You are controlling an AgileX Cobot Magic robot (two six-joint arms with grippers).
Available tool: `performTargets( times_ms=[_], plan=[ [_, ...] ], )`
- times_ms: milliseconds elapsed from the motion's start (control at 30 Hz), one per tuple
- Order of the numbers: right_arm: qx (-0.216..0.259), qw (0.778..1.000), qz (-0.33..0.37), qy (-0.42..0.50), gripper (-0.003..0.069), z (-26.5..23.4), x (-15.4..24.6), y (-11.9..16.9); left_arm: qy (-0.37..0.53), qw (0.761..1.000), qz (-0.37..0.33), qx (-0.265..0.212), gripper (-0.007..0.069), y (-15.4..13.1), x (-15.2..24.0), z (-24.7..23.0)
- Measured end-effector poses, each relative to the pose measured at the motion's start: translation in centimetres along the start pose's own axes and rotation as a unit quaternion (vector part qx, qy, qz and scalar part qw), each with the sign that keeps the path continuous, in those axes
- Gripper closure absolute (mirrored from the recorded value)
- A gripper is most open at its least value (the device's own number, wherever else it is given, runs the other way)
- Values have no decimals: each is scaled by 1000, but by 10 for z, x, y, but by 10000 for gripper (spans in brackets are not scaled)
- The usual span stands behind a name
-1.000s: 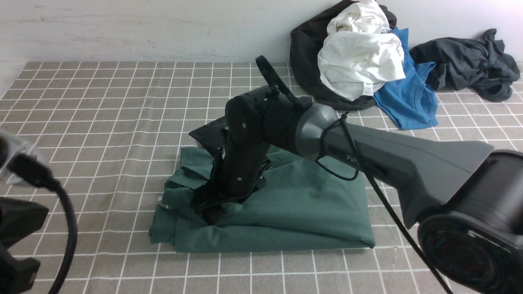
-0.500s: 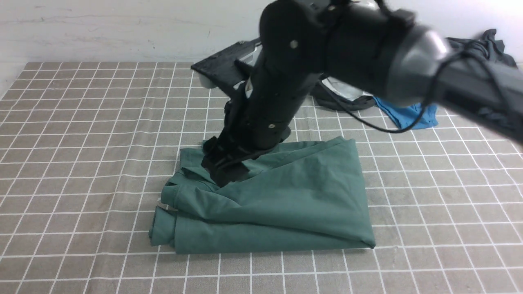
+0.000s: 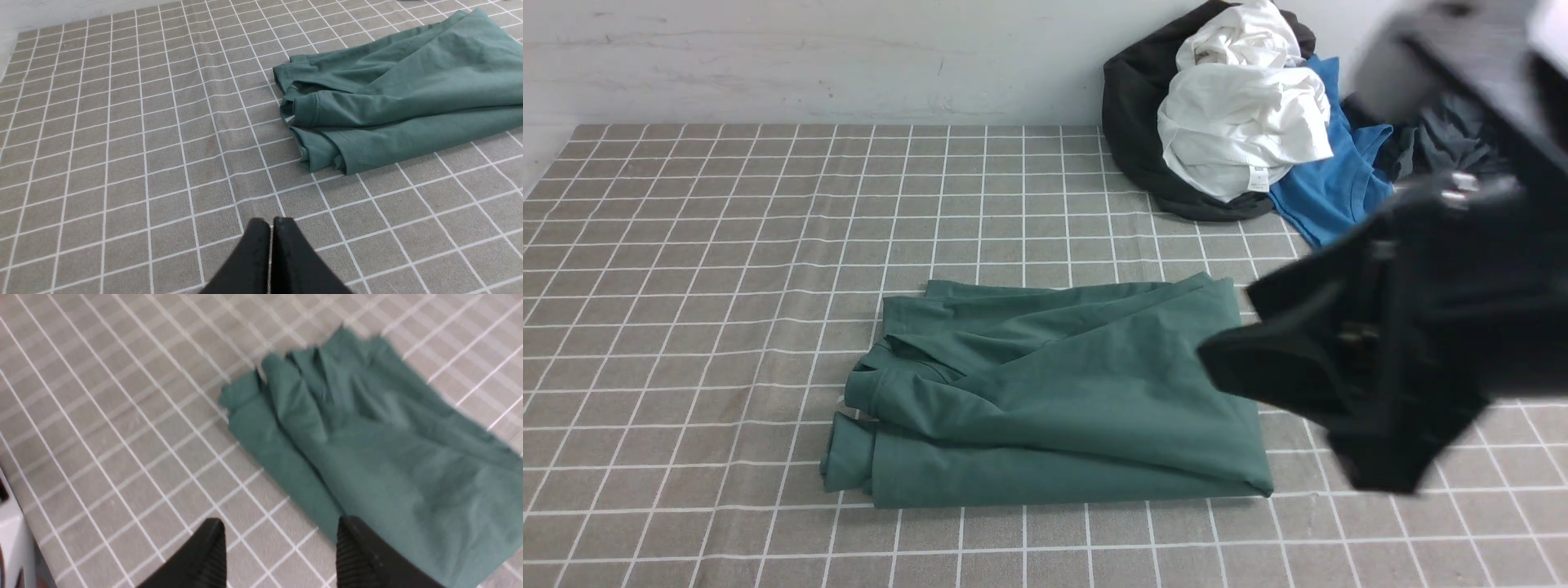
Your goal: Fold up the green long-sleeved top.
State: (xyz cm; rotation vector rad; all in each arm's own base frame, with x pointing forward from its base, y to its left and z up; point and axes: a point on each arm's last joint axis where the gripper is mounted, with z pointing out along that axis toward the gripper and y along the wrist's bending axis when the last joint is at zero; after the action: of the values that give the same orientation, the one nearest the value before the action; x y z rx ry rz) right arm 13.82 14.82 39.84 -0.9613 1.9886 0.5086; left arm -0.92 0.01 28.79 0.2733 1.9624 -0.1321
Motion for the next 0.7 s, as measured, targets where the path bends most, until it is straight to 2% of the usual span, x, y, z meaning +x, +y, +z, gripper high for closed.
performTargets(
  times_ms=[100,133,167,267,333,500,700],
  plan=[
    [13,995,7,-96,403,-44,37,6,2,1000,0,0,632,0,0,0],
    [13,995,8,-101,410,-46,39,6,2,1000,0,0,632,0,0,0],
    [18,989,14,-145,480,-63,57,8,2,1000,0,0,632,0,0,0],
    [31,980,12,-194,606,-81,78,10,3,1000,0,0,632,0,1,0],
    [43,976,1,-213,645,-89,90,10,3,1000,0,0,632,0,1,0],
    [76,969,-33,-234,671,-98,118,8,3,1000,0,0,632,0,1,0],
    [70,967,-21,-243,673,-106,134,11,3,1000,0,0,632,0,1,0]
  ],
)
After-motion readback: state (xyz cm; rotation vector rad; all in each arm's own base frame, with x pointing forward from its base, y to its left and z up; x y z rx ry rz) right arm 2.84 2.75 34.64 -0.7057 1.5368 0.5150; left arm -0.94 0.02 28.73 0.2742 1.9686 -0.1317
